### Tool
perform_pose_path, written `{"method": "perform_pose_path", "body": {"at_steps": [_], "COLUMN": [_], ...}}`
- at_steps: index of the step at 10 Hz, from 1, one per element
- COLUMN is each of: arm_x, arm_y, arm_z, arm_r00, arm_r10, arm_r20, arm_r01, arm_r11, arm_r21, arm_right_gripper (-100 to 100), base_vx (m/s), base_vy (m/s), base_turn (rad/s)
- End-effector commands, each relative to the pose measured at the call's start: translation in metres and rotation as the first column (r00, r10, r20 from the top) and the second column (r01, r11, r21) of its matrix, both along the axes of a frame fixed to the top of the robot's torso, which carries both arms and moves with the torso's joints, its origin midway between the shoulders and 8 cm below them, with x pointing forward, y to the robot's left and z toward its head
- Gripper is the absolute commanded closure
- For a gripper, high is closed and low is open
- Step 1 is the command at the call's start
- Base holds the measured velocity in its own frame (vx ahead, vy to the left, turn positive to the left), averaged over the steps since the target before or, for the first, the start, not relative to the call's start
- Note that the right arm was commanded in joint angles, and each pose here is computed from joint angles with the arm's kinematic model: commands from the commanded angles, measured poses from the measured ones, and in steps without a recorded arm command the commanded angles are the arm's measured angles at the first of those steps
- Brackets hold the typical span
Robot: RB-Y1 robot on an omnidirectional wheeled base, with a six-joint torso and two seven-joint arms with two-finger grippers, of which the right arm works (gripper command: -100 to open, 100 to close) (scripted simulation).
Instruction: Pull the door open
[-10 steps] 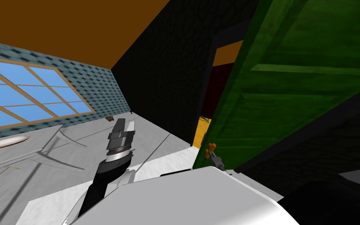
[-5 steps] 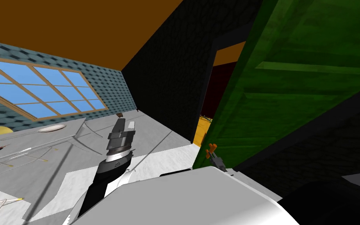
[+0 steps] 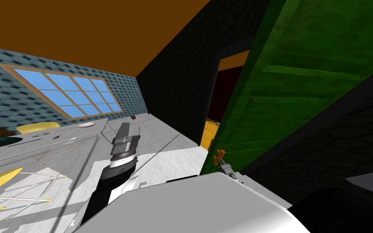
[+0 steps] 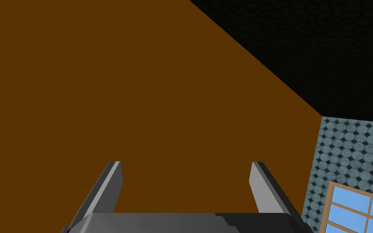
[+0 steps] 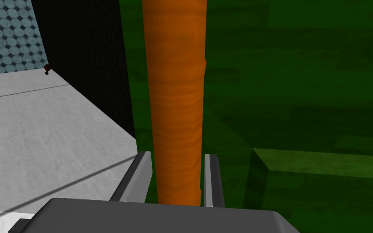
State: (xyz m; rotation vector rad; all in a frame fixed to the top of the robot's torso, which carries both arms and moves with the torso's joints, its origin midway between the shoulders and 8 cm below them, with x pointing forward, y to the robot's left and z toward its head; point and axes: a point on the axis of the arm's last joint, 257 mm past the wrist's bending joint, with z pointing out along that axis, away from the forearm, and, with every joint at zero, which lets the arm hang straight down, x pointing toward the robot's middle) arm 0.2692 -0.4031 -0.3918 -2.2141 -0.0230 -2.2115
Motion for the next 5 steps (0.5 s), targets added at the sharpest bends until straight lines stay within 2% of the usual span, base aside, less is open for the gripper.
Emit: {"method": "perform_pose_path", "body": {"at_steps": [1, 5], "arm_x": [0.0000, -0.0058], "arm_y": [0.0000, 0.0052], "arm_z": [0.0000, -0.0005], "arm_r00": [1.0000, 0.9991], "arm_r10": [0.000, 0.043], "arm_r20": [0.000, -0.001], "arm_r01": [0.000, -0.043], "arm_r11": [1.000, 0.999], "arm_r21": [0.000, 0.001], "arm_right_gripper": [100, 100], "base_vx": [-0.092, -0.199], "base_vy": [-0.017, -0.039], "base_turn": [0.017, 0.116]}}
